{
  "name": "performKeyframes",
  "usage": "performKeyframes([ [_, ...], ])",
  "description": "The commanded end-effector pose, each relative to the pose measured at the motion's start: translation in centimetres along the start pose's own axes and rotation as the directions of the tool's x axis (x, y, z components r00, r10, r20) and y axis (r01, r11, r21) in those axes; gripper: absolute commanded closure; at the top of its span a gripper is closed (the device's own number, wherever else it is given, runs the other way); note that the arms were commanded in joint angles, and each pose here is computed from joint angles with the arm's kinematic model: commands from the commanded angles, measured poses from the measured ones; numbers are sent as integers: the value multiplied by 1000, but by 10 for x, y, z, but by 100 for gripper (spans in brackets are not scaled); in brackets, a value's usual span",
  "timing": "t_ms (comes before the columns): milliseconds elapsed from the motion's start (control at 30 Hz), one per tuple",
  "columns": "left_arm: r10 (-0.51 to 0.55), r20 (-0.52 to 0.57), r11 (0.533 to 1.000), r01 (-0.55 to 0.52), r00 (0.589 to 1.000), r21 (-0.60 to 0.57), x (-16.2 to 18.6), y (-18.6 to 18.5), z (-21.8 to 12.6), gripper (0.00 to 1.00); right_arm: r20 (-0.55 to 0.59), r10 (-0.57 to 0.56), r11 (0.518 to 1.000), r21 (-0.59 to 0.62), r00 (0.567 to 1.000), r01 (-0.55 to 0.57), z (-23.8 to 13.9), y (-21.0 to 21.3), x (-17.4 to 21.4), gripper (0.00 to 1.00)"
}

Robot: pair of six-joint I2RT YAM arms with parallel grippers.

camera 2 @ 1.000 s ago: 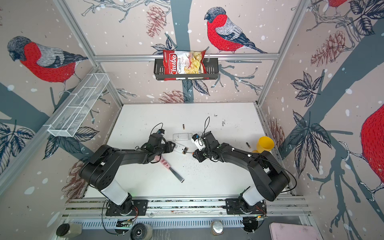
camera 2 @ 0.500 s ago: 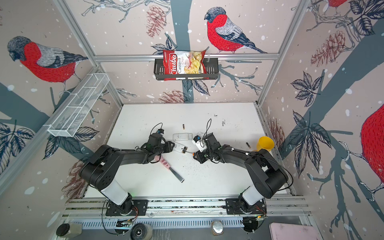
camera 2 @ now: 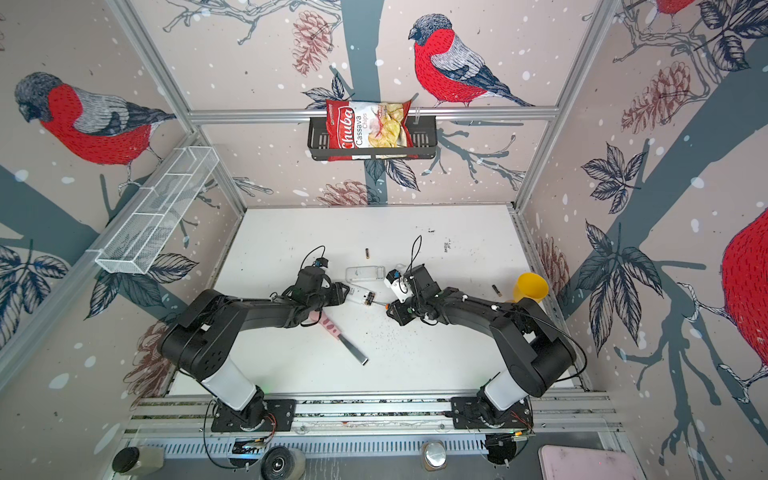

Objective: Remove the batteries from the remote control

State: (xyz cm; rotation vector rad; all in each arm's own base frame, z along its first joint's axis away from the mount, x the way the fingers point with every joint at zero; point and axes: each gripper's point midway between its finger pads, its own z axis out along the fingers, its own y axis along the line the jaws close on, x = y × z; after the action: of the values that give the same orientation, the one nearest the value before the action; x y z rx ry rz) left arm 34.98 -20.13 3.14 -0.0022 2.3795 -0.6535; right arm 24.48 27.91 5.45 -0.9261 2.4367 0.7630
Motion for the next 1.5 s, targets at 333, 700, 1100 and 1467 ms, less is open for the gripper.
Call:
performKeyframes([
  [333, -10, -38, 997, 13, 999, 73, 5, -14, -2, 50, -13, -86, 995, 48, 996, 86, 2, 10, -35, 100],
  [700, -11, -38, 997, 13, 999, 70, 6, -13, -3, 50, 26, -77, 997, -19, 997, 78, -1, 15, -36, 100],
  [1100, -15, -41, 998, 17, 999, 69, 7, -12, -1, 50, 98, 87, 980, -189, 991, -67, -13, 1, -3, 100],
  [1467, -22, -37, 998, 25, 999, 64, 6, -9, -3, 50, 96, 122, 984, -140, 988, -108, -12, -15, -3, 100],
])
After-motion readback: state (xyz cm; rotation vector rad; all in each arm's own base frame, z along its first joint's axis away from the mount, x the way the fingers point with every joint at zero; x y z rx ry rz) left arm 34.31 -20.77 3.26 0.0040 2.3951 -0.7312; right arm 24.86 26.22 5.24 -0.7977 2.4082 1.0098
